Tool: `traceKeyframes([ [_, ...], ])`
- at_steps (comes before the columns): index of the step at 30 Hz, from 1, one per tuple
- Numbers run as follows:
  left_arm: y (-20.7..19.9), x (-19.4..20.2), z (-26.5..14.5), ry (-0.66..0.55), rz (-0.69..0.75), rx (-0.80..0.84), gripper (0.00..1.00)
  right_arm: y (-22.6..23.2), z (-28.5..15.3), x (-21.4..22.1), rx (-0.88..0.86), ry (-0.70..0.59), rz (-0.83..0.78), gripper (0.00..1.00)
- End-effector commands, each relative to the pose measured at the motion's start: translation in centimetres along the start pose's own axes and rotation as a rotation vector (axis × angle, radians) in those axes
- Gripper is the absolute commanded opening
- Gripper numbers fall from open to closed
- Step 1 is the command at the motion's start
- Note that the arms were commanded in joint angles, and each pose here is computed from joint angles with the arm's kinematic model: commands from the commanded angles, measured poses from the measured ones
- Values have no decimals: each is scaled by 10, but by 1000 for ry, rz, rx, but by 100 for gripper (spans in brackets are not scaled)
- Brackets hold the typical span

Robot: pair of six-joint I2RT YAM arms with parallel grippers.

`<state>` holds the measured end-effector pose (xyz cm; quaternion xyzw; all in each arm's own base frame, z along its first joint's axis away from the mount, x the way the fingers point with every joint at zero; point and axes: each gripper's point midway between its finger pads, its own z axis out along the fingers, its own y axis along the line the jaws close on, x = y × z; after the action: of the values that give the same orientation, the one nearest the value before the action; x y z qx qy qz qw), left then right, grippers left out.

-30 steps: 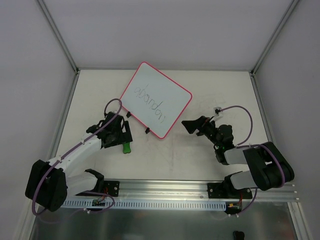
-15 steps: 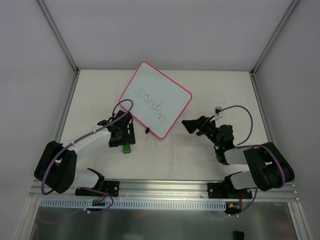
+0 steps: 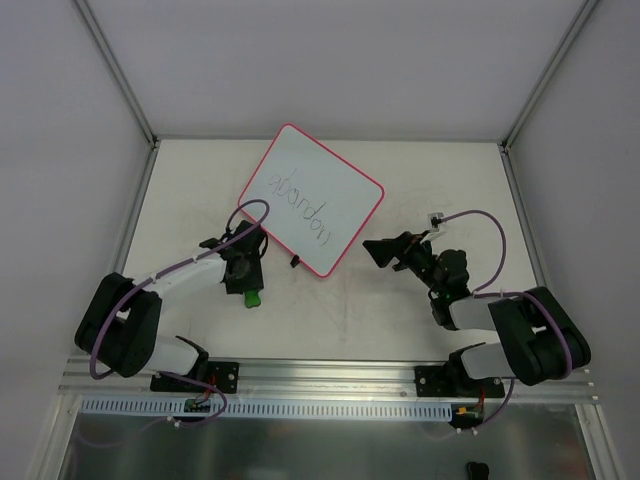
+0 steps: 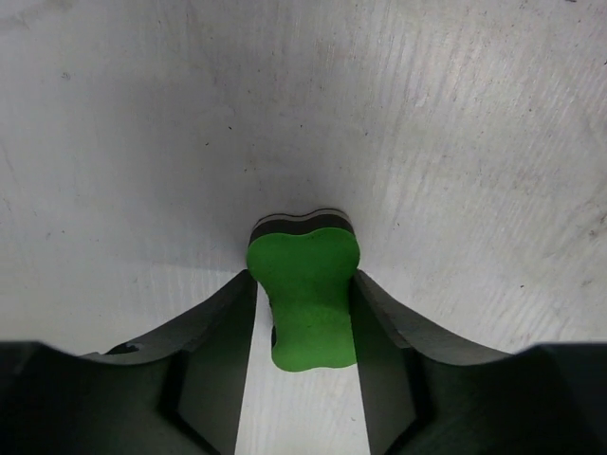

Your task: Erase the whiteboard

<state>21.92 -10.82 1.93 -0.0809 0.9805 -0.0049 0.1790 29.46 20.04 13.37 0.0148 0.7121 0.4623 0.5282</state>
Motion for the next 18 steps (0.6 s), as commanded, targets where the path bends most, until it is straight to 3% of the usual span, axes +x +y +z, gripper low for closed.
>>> traceKeyframes([
  [1,-9,-5,-4,-3,-15,19,42,48,0,-57,-187,-213,-133,99],
  [12,-5,2,0,5,-36,11,39,48,-2,-58,-190,-215,-137,99],
  [15,-6,0,-3,-16,-41,27,30,47,-2,-58,-189,-213,-136,99],
  [18,-8,-4,-9,-36,-45,48,27,47,-2,-58,-190,-212,-137,99],
])
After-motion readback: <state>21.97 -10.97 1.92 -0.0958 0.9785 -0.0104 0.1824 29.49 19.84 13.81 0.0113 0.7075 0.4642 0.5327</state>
